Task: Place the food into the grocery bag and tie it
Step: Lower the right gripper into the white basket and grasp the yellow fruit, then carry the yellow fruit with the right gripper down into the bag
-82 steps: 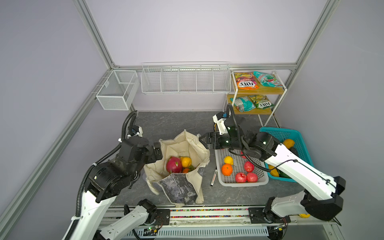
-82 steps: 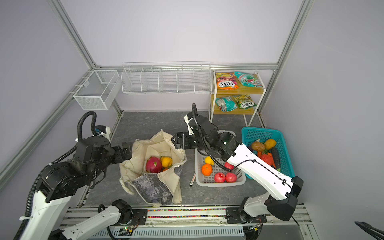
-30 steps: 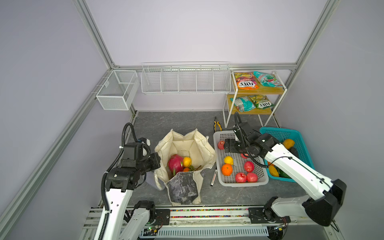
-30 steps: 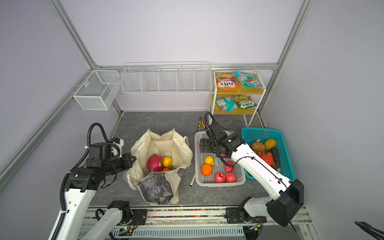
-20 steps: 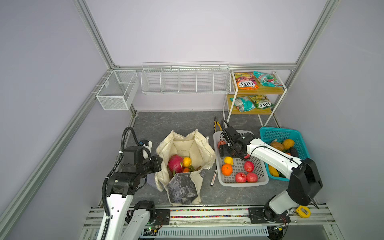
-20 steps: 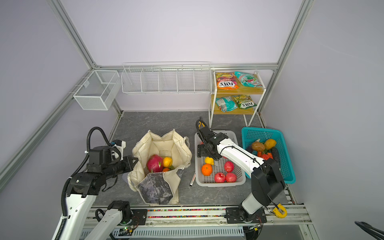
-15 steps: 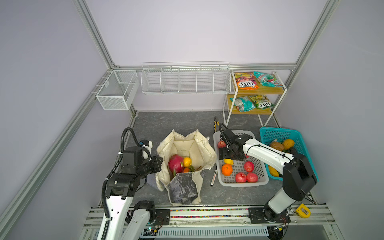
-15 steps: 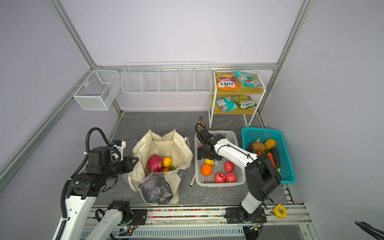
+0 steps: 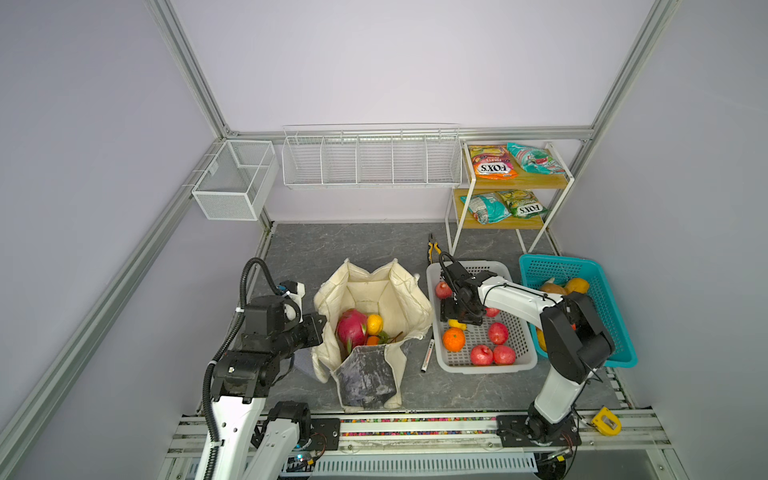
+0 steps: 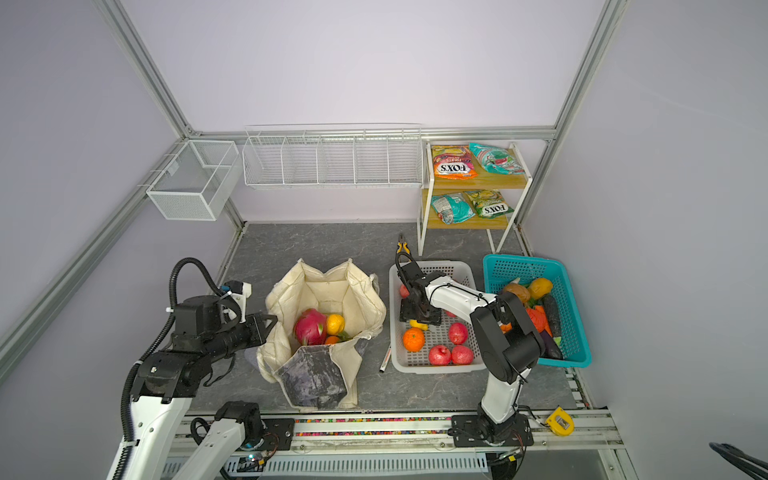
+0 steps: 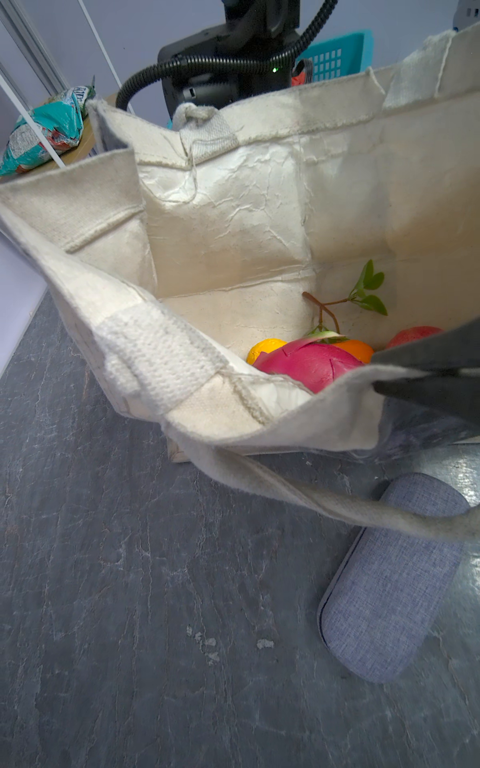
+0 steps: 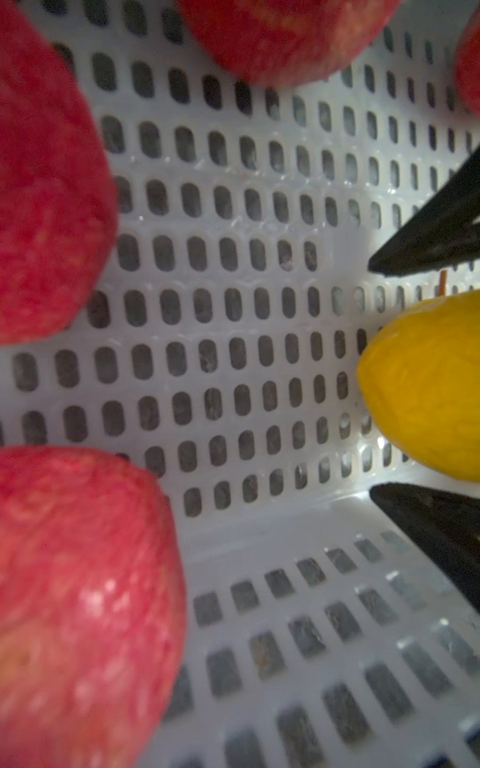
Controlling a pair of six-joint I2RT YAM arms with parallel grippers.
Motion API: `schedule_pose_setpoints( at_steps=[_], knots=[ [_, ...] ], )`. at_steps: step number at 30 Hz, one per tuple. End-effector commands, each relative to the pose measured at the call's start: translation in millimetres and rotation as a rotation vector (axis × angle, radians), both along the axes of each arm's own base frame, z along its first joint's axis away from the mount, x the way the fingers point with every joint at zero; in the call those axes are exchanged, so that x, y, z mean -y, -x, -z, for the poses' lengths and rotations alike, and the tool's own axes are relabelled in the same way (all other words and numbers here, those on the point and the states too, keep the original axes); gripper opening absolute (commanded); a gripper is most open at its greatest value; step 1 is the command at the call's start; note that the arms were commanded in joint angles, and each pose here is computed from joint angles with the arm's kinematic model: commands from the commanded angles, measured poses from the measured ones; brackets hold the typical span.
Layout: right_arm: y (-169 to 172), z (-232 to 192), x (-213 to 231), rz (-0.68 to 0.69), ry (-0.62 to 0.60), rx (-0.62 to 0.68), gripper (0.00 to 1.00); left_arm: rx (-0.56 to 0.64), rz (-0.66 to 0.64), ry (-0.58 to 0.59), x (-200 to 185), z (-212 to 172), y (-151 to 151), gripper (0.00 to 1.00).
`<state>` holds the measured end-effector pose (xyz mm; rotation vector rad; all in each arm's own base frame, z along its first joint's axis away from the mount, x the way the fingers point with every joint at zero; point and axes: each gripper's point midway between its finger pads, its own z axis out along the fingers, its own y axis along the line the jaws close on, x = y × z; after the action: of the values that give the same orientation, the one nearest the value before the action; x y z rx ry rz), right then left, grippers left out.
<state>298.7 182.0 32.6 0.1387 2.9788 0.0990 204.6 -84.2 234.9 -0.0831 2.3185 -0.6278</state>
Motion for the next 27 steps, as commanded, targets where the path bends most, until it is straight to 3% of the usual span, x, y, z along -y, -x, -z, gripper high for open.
schedule_pose_setpoints(
  at_steps=[1, 8, 18, 27],
  knots=[
    [0.5, 1.1, -1.8, 0.012, -0.022, -0.002, 0.73, -0.001, 0.038, 0.009, 5.9, 2.8, 4.3, 0.00],
    [3.1, -19.0, 8.5, 0.021, 0.007, 0.034, 0.61, 0.006, 0.038, 0.010, 5.8, 1.4, 4.8, 0.00],
    [9.4, -47.8, 10.3, 0.019, -0.015, 0.076, 0.57, 0.007, 0.042, 0.013, 6.6, 1.2, 5.4, 0.00],
    [25.7, -189.7, -13.6, -0.077, -0.064, 0.296, 0.57, 0.008, 0.053, 0.017, 8.6, 1.2, 5.5, 0.00]
  ],
)
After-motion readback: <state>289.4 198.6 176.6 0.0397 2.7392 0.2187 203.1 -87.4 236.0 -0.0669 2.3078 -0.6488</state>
